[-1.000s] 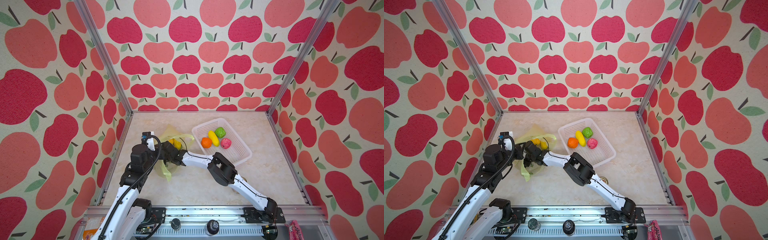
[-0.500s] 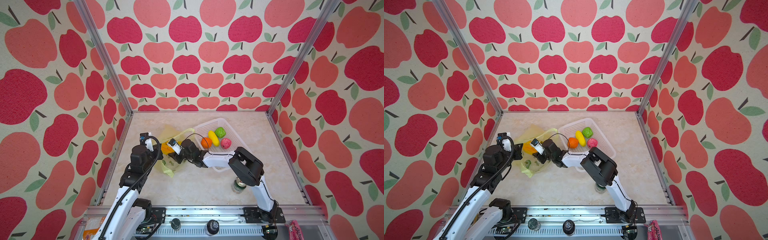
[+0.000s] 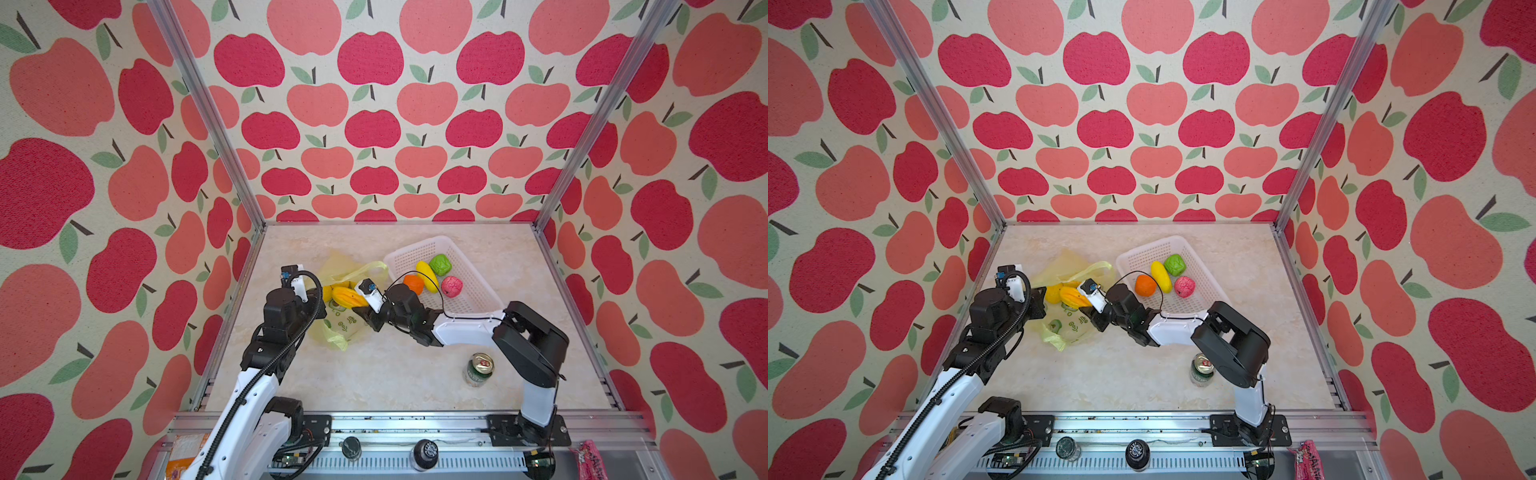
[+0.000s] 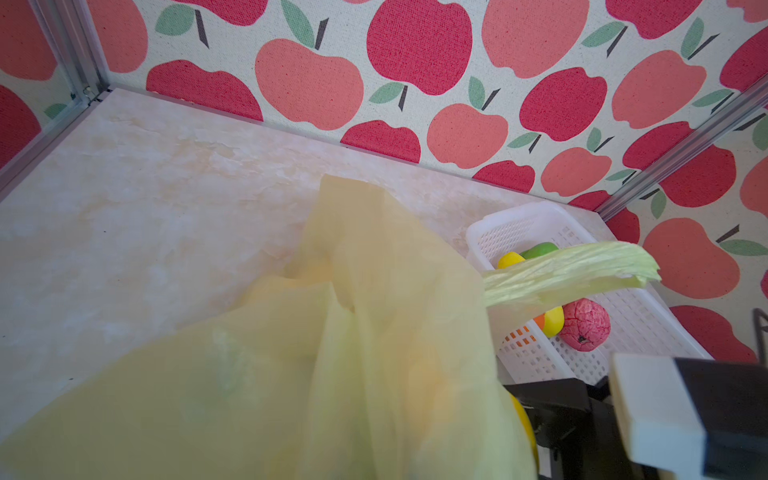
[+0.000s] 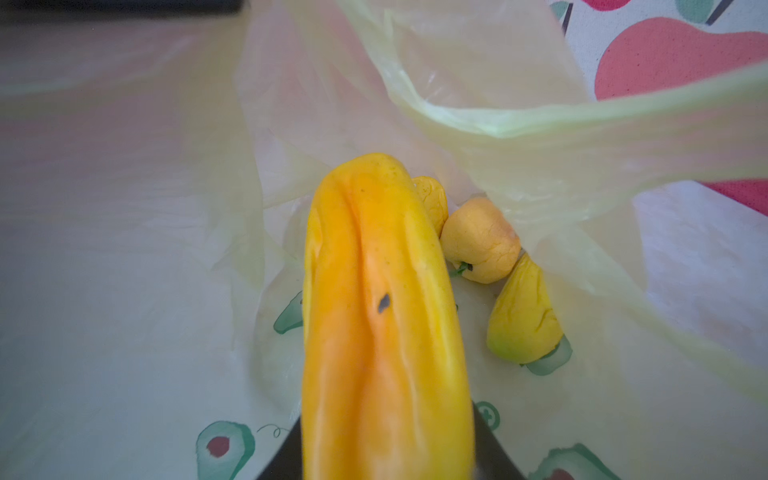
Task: Untie the knot of the plastic bag and take out the fruit
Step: 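Lift the papaya out and release it into the basket with the right gripper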
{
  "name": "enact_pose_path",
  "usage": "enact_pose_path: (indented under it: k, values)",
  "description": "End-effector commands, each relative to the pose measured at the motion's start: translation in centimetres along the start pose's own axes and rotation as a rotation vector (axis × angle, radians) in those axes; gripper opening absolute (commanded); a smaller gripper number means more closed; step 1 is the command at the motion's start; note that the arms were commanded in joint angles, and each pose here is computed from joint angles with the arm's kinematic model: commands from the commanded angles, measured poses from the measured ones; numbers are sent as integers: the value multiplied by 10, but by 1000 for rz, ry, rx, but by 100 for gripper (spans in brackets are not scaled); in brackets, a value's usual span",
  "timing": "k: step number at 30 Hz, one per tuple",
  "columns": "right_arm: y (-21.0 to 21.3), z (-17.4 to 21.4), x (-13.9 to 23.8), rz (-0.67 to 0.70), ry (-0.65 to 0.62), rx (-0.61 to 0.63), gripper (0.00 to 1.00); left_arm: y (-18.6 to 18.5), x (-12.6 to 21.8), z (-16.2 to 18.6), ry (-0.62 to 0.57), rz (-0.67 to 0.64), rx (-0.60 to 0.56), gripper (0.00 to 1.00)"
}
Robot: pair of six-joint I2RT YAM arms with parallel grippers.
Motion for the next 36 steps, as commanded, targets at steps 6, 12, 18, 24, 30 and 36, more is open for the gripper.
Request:
enact_pose_path:
  k: [6, 12, 18, 24, 30, 36]
  values:
    - [4, -38, 93, 208, -135, 108, 30, 3, -1, -3, -31, -29, 15, 0]
    - [-9, -31, 157, 439, -154, 48, 25, 4, -13, -5, -3, -45, 16, 0]
    - [-42, -5, 209, 705, -85, -109, 22, -1, -15, -9, 28, -40, 23, 0]
    - [-79, 22, 240, 881, 101, -287, 20, -1, -33, -7, 112, -65, 29, 0]
    - [-87, 49, 223, 835, 226, -373, 22, -2, -25, -2, 109, -27, 37, 0]
    - [-101, 65, 178, 709, 388, -459, 18, -9, 4, -27, -30, -73, 14, 0]
Point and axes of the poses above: each gripper's point midway between its finger pads, its own x axis back along the fingers, its own y axis along the line the jaws close on, z = x × y, the point moved 9 cm from there along x, back along the fingers, and after that the axes turned 14 degrees about x, right-handed, at the moved point
